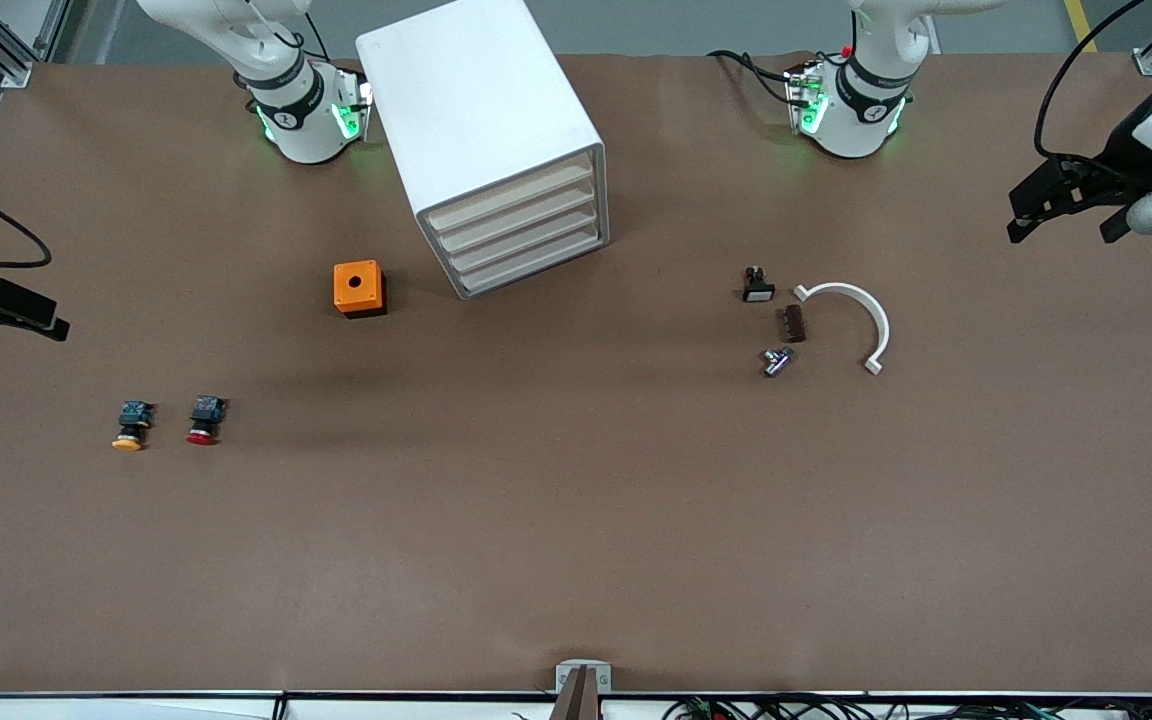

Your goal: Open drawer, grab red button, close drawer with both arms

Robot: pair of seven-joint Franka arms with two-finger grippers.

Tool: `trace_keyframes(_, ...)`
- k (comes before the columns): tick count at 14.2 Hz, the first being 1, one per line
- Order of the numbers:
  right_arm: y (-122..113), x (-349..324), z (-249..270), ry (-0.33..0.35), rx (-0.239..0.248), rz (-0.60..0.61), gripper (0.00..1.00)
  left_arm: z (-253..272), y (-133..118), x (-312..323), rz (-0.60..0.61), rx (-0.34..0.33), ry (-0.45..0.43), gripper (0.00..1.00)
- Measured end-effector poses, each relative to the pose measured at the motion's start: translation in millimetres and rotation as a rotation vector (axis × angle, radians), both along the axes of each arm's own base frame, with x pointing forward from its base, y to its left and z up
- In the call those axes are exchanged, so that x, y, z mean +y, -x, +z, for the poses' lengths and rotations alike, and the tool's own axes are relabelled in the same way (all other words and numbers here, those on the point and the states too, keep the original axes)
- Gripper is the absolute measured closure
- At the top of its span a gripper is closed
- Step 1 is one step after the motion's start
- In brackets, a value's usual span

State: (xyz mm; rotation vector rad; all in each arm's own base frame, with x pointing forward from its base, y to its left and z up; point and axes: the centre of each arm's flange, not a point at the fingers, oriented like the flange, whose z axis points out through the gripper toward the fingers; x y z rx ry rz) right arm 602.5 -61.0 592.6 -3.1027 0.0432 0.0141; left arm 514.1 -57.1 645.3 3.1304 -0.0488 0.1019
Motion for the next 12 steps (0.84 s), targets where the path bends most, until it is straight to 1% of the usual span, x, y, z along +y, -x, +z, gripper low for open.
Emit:
trace_keyframes(4,-0.3,1.9,0.6,-0.001,-0.001,0.003,0.0,-0.2,-0.5,-2.7,-0.007,-0.001,0.003,0.0)
trace_keyframes(9,0.0,9.9,6.7,0.0,-0.013,0.017,0.0,-5.0,-20.8,4.1,0.007,-0.005,0.007,0.0)
trace_keyframes(12,8.9,11.8,17.7,-0.005,-0.025,0.022,0.0,-5.9,-26.6,4.6,0.009,-0.006,0.008,0.0)
